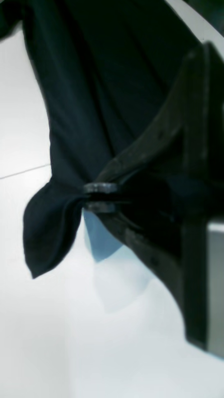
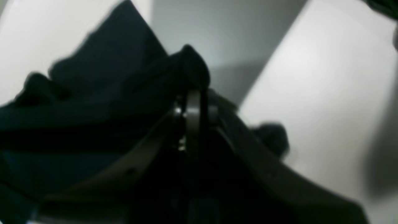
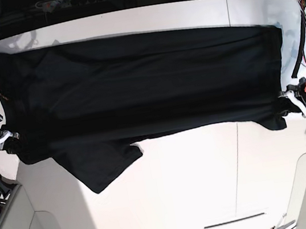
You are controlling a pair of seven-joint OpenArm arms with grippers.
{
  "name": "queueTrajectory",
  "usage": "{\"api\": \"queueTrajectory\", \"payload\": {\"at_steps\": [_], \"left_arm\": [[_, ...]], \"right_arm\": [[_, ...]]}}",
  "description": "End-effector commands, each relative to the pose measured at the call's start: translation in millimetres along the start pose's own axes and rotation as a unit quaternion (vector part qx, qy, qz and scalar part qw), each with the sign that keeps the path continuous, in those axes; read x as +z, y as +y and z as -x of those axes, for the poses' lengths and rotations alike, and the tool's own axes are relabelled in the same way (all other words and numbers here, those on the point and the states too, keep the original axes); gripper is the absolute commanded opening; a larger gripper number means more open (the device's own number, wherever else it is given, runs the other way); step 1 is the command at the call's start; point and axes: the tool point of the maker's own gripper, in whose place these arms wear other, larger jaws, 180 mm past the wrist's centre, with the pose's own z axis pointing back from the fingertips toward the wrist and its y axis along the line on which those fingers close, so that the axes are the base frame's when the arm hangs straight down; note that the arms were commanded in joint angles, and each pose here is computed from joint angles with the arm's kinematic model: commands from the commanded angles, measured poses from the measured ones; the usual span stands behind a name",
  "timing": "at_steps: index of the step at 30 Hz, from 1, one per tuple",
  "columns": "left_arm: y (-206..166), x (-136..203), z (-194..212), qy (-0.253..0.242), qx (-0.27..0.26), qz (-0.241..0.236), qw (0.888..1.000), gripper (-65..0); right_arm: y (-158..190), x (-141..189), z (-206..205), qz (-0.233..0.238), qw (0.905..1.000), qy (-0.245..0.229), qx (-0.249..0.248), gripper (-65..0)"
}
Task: Fold the T-shirt properly
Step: 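Fold the hem over toward the collar with both grippers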
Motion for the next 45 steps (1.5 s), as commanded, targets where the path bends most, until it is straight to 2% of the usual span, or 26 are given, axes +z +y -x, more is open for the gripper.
{"api": "queueTrajectory", "payload": {"at_steps": [1, 7, 12, 13, 15, 17, 18, 22, 26, 30, 35, 38, 43, 45], "left_arm": [[5, 11, -10, -0.012, -0.016, -0.009, 1.0, -65.0], [0, 7, 42, 0.026, 0.001, -0.004, 1.0, -65.0], [-7, 3, 57, 0.026, 0.013, 0.004, 1.0, -65.0], [-8, 1, 57, 0.025, 0.014, 0.006, 1.0, -65.0], [-12, -2, 57, 0.022, 0.017, 0.01, 1.0, -65.0], [-16, -5, 58, 0.021, 0.02, 0.015, 0.999, -65.0], [-17, -6, 58, 0.02, 0.022, 0.016, 0.999, -65.0], [-18, -7, 60, 0.022, 0.022, 0.016, 0.999, -65.0], [-16, -7, 62, 0.027, 0.017, 0.011, 0.999, -65.0], [-14, -7, 61, 0.026, 0.012, 0.004, 1.0, -65.0], [-14, -7, 61, 0.024, 0.012, 0.004, 1.0, -65.0], [-14, -8, 60, 0.022, 0.013, 0.005, 1.0, -65.0], [-14, -8, 60, 0.023, 0.013, 0.004, 1.0, -65.0], [-14, -8, 60, 0.023, 0.013, 0.004, 1.0, -65.0]], "right_arm": [[-8, 12, -22, 0.011, 0.9994, -0.03, 0.013, -65.0], [-23, 26, 20, 0.03, 0.9995, 0.001, -0.005, -65.0], [-27, 28, 59, 0.044, 0.9985, 0.027, -0.019, -65.0], [-28, 28, 64, 0.049, 0.9982, 0.028, -0.02, -62.8], [-27, 27, 68, 0.051, 0.9982, 0.021, -0.022, -49.9], [-26, 26, 66, 0.05, 0.9984, 0.015, -0.024, -41.7], [-24, 26, 63, 0.047, 0.9985, 0.009, -0.025, -40.3], [-26, 29, 33, 0.042, 0.9975, -0.037, -0.042, -40.4], [-30, 38, -6, 0.04, 0.9926, -0.096, -0.063, -40.4], [-28, 39, -31, 0.036, 0.9887, -0.128, -0.069, -40.4], [-16, 23, -49, 0.036, 0.9866, -0.151, -0.048, -40.3], [-6, 0, -47, 0.04, 0.9903, -0.132, -0.015, -39.8], [15, -49, -36, 0.013, 0.9961, -0.088, -0.005, -25.7], [26, -65, -30, -0.003, 0.9973, -0.073, -0.009, -25.1]]}}
